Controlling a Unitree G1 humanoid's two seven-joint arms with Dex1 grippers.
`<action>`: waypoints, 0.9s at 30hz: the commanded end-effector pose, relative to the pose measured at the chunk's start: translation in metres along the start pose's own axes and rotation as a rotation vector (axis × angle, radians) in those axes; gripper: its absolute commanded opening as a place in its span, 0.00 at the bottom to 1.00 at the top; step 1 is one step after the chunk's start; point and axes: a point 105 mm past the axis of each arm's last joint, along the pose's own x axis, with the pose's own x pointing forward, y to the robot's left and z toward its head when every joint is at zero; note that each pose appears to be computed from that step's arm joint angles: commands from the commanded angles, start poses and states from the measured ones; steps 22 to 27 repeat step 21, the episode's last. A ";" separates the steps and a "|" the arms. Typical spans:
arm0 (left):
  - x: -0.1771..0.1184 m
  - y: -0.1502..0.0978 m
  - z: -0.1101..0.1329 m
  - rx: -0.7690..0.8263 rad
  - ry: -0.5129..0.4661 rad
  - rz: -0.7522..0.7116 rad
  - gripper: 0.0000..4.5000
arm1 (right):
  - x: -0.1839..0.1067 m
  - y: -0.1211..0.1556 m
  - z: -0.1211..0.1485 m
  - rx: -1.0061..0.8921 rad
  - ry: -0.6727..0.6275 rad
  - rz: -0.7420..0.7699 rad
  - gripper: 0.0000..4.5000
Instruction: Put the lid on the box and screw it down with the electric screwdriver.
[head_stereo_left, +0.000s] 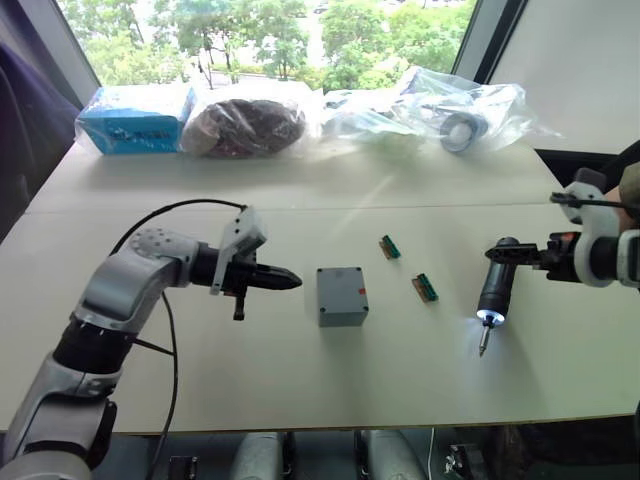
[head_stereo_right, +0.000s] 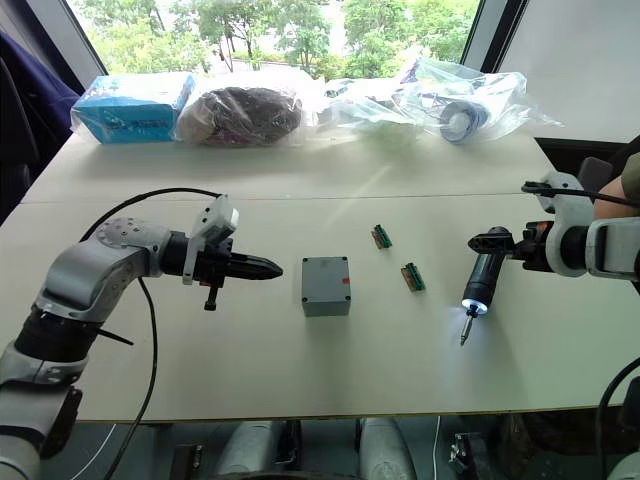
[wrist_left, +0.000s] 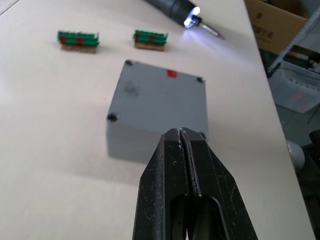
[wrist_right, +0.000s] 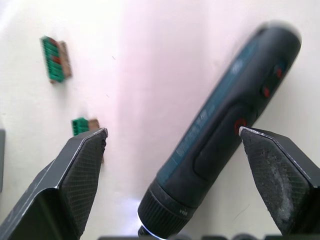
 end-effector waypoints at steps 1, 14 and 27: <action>-0.014 -0.003 0.005 -0.029 -0.030 0.044 0.00 | -0.016 0.050 0.010 -0.220 -0.152 0.214 0.99; -0.027 -0.058 -0.048 -0.292 0.093 -0.076 0.00 | -0.021 0.135 -0.127 -0.473 0.035 0.715 0.99; -0.023 -0.073 -0.061 -0.346 0.093 -0.072 0.00 | -0.016 0.133 -0.147 -0.492 0.096 0.726 0.99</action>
